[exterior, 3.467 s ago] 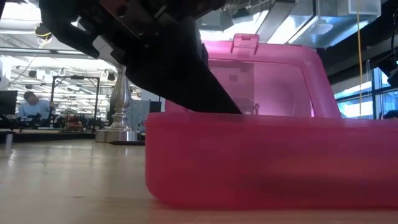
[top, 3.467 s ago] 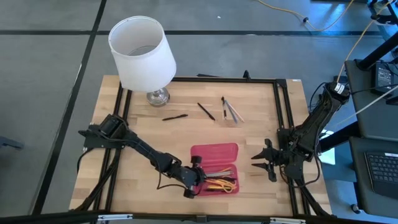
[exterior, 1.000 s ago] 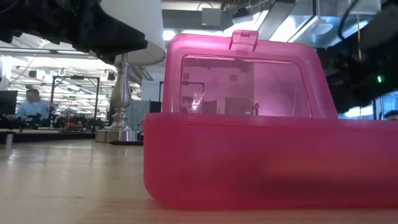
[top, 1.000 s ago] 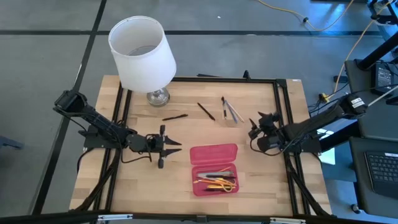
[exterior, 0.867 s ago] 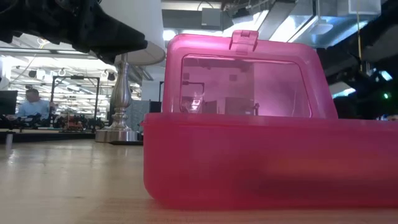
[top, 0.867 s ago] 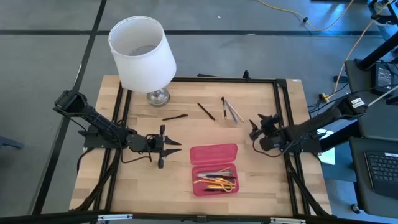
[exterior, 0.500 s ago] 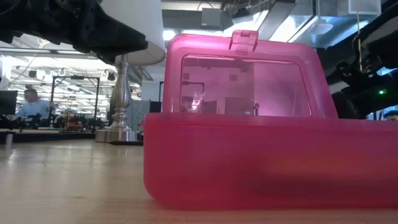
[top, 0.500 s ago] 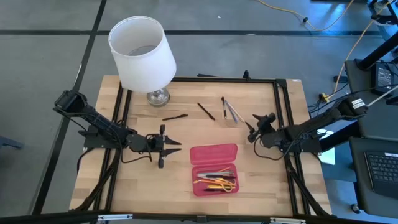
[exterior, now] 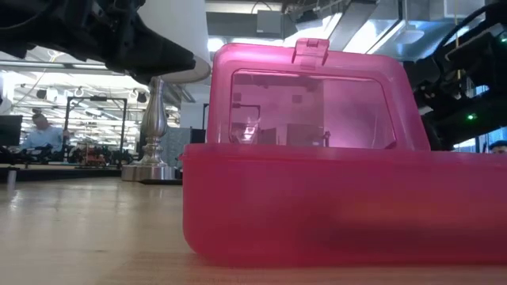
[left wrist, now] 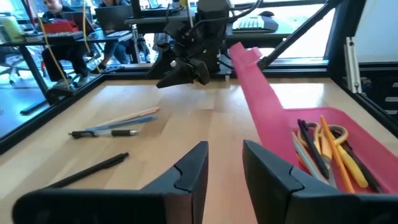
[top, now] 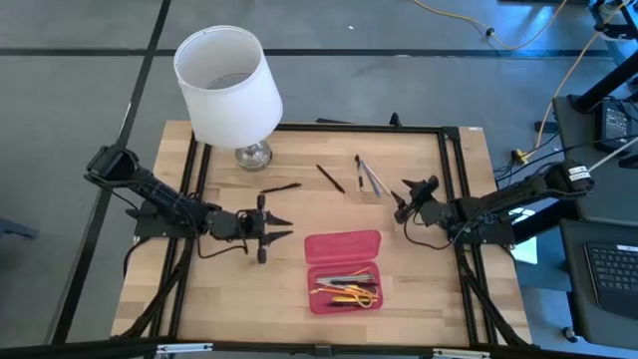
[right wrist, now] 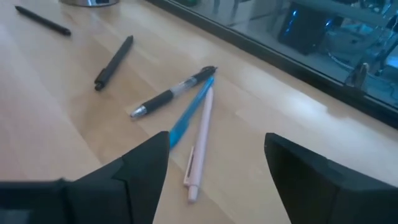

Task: Pick & place school supplies into a supply box
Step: Put the pink pen into the pink supply box

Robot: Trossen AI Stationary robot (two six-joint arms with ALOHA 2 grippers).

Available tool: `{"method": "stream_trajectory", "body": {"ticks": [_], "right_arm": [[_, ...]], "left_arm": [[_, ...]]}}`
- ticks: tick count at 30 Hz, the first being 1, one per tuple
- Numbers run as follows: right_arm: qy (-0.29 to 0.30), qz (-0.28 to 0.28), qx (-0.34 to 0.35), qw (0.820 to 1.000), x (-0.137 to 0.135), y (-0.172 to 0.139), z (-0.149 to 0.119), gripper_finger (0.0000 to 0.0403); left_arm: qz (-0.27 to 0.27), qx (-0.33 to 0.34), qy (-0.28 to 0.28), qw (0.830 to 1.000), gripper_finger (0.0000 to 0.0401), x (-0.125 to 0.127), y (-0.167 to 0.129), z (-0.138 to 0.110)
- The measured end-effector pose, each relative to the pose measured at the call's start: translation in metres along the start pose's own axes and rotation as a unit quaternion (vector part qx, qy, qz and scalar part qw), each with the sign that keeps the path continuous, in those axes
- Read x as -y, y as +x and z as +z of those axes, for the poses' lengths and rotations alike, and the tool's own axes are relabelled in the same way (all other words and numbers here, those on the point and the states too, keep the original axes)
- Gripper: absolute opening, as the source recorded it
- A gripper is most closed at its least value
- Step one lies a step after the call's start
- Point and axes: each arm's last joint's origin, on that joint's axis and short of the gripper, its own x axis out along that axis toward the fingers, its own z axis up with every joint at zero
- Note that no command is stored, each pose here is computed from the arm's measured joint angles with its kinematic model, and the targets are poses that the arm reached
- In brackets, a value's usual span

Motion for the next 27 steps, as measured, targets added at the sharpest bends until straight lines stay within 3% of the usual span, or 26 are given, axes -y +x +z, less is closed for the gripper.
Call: {"method": "stream_trajectory", "body": {"ticks": [12, 19, 27], "right_arm": [[0.02, -0.022, -0.019, 0.999, 0.011, 0.014, 0.003, 0.0266], [0.017, 0.016, -0.004, 1.0, 0.017, 0.03, 0.012, 0.0266], [0.013, 0.013, -0.029, 0.999, 0.024, 0.041, 0.007, 0.0266]], "left_arm": [[0.027, -0.001, 0.0, 1.0, 0.0089, -0.011, 0.005, 0.001], [0.035, -0.001, 0.003, 0.999, 0.0093, -0.016, 0.007, 0.001], [0.038, -0.001, 0.003, 0.999, 0.0087, -0.017, 0.008, 0.001]]}}
